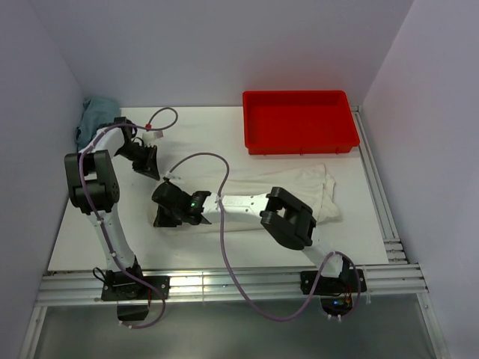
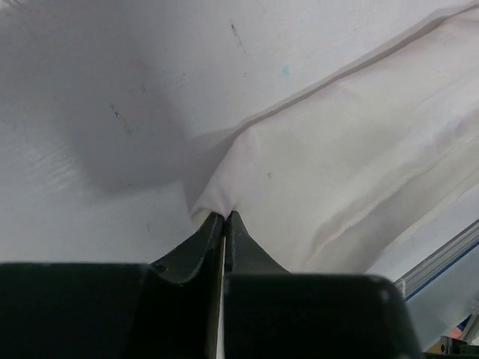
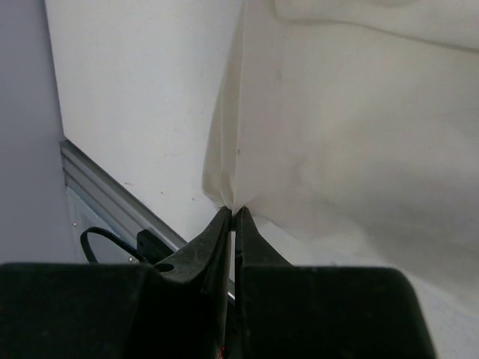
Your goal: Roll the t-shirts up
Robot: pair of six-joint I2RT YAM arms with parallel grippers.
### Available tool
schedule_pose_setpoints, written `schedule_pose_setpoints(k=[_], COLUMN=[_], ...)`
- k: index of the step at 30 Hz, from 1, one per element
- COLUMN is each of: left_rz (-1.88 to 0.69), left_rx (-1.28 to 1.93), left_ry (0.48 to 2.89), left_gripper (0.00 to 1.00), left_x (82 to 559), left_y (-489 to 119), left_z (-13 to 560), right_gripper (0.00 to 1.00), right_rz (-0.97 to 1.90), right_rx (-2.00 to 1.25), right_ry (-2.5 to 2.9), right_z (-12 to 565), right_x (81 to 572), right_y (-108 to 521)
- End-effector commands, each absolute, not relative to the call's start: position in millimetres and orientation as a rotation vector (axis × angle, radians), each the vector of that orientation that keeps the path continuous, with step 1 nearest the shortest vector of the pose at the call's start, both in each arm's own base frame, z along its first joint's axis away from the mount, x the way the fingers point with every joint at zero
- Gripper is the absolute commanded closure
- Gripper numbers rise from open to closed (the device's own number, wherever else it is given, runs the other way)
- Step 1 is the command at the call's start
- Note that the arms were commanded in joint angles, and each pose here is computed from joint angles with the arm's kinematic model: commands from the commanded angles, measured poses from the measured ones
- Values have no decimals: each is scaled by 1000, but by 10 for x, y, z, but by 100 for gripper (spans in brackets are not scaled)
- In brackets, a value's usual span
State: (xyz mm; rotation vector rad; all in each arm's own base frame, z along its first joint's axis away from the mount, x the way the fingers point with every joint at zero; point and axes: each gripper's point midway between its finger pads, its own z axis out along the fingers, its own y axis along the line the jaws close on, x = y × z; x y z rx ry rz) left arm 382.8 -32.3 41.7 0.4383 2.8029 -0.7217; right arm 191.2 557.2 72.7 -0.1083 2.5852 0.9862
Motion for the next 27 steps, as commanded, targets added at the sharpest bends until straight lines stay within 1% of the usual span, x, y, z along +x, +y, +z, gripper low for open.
schedule_pose_setpoints(k=[1, 12, 16, 17, 23, 24, 27], left_rz=[-599, -475, -449, -451, -433, -433, -437], left_rx=[440, 462, 447, 486, 513, 515, 525], left_ry=[2702, 2721, 2732, 2732, 2741, 2744, 2734], left_gripper=[96, 97, 96, 96, 95, 94, 87], left_x=[4059, 4113, 4137, 4121, 4104, 4098, 4112], left_y=[-309, -467, -484, -620, -740, -751, -815], left_z=[818, 864, 851, 843, 782, 775, 784], right_gripper=[94, 95, 95, 95, 95, 95, 95], right_rz=[1072, 1056, 1026, 1026, 1009, 1006, 989], right_rx=[-55, 17, 55, 62, 90, 92, 98], right_ry=[2475, 2470, 2481, 2481, 2494, 2499, 2509], right_z=[1200, 1144, 1028, 1020, 911, 890, 825], right_x=[2028, 1984, 1946, 1941, 1897, 1887, 1868], right_y=[5563, 5324, 5177, 5158, 5066, 5065, 5057])
